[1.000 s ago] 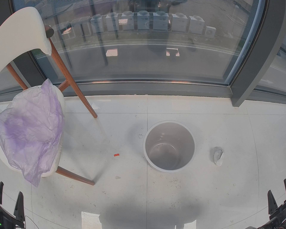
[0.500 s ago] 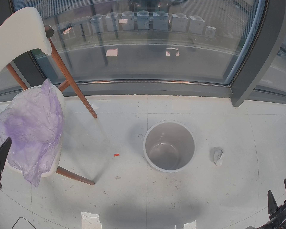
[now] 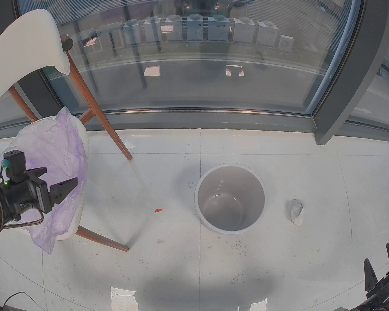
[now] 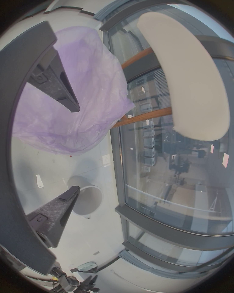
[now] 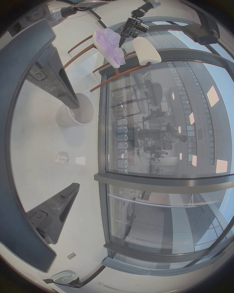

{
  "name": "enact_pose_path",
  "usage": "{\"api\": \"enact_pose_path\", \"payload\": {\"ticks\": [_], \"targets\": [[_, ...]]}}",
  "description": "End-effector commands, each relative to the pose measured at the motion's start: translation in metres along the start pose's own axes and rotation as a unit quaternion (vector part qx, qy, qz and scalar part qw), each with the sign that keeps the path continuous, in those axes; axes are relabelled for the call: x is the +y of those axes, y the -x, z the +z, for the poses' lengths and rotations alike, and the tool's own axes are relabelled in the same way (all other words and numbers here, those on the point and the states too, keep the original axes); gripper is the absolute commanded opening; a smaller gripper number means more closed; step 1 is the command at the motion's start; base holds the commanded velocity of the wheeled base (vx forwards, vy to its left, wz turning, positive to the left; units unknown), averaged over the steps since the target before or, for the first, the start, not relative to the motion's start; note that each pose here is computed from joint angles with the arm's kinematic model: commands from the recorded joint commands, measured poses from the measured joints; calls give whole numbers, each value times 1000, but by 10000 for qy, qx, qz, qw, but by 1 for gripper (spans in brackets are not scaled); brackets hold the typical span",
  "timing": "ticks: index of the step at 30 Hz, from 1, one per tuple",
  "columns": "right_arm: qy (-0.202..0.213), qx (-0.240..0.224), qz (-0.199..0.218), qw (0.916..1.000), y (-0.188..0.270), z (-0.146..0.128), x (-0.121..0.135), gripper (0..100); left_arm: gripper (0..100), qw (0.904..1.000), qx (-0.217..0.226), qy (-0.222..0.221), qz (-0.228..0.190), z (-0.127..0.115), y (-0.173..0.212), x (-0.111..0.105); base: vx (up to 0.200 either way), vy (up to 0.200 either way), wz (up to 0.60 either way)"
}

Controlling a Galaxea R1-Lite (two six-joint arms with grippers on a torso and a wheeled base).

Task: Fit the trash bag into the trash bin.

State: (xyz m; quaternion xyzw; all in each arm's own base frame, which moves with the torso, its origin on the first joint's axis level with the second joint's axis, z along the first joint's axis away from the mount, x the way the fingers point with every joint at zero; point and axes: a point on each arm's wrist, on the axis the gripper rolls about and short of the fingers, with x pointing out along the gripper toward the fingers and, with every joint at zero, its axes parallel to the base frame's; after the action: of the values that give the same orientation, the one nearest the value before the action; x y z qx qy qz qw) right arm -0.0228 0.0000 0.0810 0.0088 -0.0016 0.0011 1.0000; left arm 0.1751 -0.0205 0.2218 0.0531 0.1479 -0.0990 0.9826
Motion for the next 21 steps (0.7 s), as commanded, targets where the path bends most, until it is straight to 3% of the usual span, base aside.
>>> {"api": "enact_pose_path", "payload": {"ticks": [1,10,20,21], "targets": [[-4,100,-5,9999,-1,-5,0,100,100,9984,508,-202,167,-13,-51,-6,0,0,0],[-4,100,-5,9999,-1,-5,0,100,100,9923,632,-518,928,-18,-75,-13,0,0,0],[-11,100,-5,9999,-1,-5,0,100,100,9894,699,-517,1165,-21,-75,-3,0,0,0],[-11,100,-5,9999,-1,-5,0,100,0,9889,720,-515,1190,-22,-75,-2,0,0,0]]}}
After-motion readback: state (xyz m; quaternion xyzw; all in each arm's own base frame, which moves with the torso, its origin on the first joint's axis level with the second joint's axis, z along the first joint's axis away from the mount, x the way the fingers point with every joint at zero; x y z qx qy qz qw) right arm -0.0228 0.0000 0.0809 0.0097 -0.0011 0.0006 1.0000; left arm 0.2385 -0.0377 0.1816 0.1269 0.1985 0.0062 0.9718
